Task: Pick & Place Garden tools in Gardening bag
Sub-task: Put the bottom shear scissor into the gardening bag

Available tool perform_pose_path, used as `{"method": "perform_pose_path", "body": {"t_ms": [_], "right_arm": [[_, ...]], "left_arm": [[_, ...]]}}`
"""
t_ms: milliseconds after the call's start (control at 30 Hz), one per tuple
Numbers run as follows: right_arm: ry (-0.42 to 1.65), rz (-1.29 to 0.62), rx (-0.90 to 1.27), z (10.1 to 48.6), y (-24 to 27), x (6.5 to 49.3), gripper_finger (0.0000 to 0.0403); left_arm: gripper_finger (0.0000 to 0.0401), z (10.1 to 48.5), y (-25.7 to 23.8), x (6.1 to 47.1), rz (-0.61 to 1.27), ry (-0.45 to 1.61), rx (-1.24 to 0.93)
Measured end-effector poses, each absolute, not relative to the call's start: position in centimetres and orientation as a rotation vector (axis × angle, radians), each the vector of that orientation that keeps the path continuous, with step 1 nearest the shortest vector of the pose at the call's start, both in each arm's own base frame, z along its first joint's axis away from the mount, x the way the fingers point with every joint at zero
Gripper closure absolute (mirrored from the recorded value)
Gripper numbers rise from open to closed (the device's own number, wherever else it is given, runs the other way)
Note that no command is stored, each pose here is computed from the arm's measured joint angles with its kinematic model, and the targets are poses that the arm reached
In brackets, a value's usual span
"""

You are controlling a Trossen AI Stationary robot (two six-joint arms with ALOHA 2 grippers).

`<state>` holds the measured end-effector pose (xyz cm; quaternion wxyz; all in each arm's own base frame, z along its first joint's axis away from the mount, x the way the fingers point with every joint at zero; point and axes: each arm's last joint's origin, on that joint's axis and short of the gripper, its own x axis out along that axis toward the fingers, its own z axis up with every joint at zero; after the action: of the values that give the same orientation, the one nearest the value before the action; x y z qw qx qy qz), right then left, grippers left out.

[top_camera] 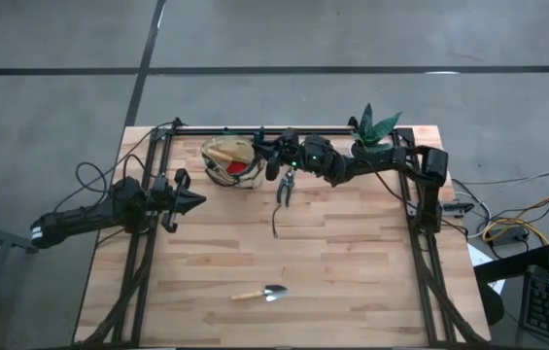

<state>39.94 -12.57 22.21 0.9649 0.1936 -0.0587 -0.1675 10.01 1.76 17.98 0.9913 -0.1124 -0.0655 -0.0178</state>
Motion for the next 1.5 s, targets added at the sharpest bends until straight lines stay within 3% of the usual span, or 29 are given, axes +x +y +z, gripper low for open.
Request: {"method": "perform_pose_path", "body": {"t_ms": [500,700,900,1500], "right_arm": [[-0.102,-0.333,0.390,21.3,-12.9,41.1,0.0349],[-0.191,-0.298,0.383,24.0,-12.8,41.0,0.0349],[-0.063,-0.323,0.329,23.6,-12.9,41.3,0.0349],[-0.060,-0.285,0.332,23.9,-12.4,40.4,0.0349]], "left_arm": [[0.0391,18.0,1.8,10.0,-0.035,-0.129,-0.226],[0.0391,17.9,1.8,10.0,-0.035,-0.128,-0.226],[0.0391,17.9,1.8,10.0,-0.035,-0.127,-0.227],[0.0391,18.0,1.8,10.0,-0.035,-0.128,-0.226]]}}
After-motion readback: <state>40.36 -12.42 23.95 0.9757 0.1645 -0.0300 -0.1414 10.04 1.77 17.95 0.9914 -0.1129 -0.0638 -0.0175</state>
